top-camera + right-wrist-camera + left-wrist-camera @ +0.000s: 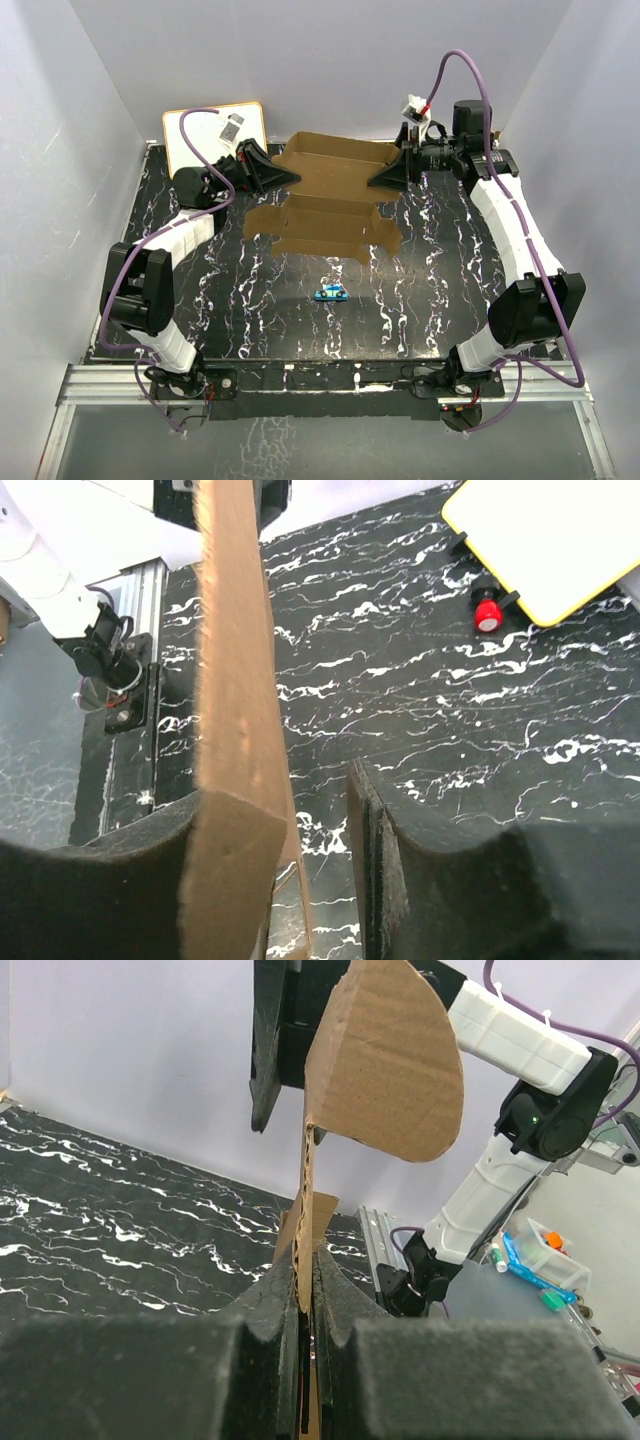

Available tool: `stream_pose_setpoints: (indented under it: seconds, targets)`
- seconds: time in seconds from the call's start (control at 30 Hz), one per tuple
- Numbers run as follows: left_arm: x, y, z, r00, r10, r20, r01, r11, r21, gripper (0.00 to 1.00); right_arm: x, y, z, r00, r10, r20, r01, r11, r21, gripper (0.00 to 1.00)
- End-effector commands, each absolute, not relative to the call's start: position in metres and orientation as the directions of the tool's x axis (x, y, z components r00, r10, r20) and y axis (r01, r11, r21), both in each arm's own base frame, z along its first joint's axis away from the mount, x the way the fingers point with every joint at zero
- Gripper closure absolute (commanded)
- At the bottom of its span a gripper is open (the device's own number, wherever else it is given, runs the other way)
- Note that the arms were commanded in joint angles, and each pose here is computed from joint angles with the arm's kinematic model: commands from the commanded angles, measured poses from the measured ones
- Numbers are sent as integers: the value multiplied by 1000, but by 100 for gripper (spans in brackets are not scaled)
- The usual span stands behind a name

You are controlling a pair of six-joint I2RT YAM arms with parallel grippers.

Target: Fold the paper box

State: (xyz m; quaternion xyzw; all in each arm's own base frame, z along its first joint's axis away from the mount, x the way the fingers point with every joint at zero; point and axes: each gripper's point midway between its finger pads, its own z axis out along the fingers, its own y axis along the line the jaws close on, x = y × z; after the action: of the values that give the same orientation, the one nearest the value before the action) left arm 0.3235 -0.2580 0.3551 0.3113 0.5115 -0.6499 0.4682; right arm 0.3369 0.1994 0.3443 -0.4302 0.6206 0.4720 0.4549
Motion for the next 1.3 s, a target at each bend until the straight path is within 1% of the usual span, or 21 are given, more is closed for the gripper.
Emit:
stream_pose_setpoints:
  seconds: [0.0,0.1,0.2,0.3,0.47,0.53,0.67,0.7,0.73,0.77,0.93,1.0,1.07,1.13,1.2,1.27]
  targets:
    - [318,-258,366,-311,-294,-904,949,-45,-312,100,332,202,384,-83,-83,-993,-987,147,71,54]
    - [317,-258,366,-311,-291,-905,949,-47,-311,100,333,202,386,-92,-80,-993,-988,133,81,55]
    - [318,-258,366,-308,-292,-905,950,-47,-309,100,333,203,384,-97,-81,-992,-988,130,86,61]
    - [318,-259,366,-310,-290,-905,950,-48,-310,100,330,203,381,-98,-82,-992,-988,124,87,64]
    - [320,-259,366,-312,-293,-904,949,-48,-312,100,328,205,377,-99,-85,-991,-989,116,89,66]
    - [320,-259,366,-312,-293,-904,949,-49,-312,100,328,207,375,-107,-87,-990,-989,110,97,68]
    - [320,-259,367,-312,-295,-903,949,-48,-311,100,327,210,373,-110,-91,-990,-989,106,101,76]
    - [320,-259,366,-313,-295,-903,949,-48,-313,100,327,210,372,-111,-91,-990,-989,107,101,81]
    - [320,-259,367,-312,-294,-903,949,-49,-312,100,327,210,372,-112,-92,-989,-989,109,102,88]
    - [320,-259,367,-311,-294,-904,949,-49,-311,100,327,209,372,-111,-94,-989,-989,113,100,92]
    - [321,-259,368,-311,-297,-903,949,-37,-314,100,326,208,374,-95,-100,-990,-989,125,83,92]
    - [325,-258,367,-307,-303,-902,948,-10,-319,89,327,199,378,-97,-84,-992,-987,138,85,92]
    - [331,-253,366,-296,-320,-900,944,44,-326,72,329,185,386,-110,-49,-993,-984,148,102,92]
    - [338,-243,366,-258,-344,-903,940,126,-317,58,329,169,392,-123,-22,-992,-981,151,118,92]
    - [351,-223,363,-234,-374,-897,908,245,-339,47,329,157,397,-120,-12,-993,-979,170,117,92]
    - [363,-193,362,-203,-416,-886,855,367,-368,41,328,152,400,-113,-9,-994,-977,182,110,92]
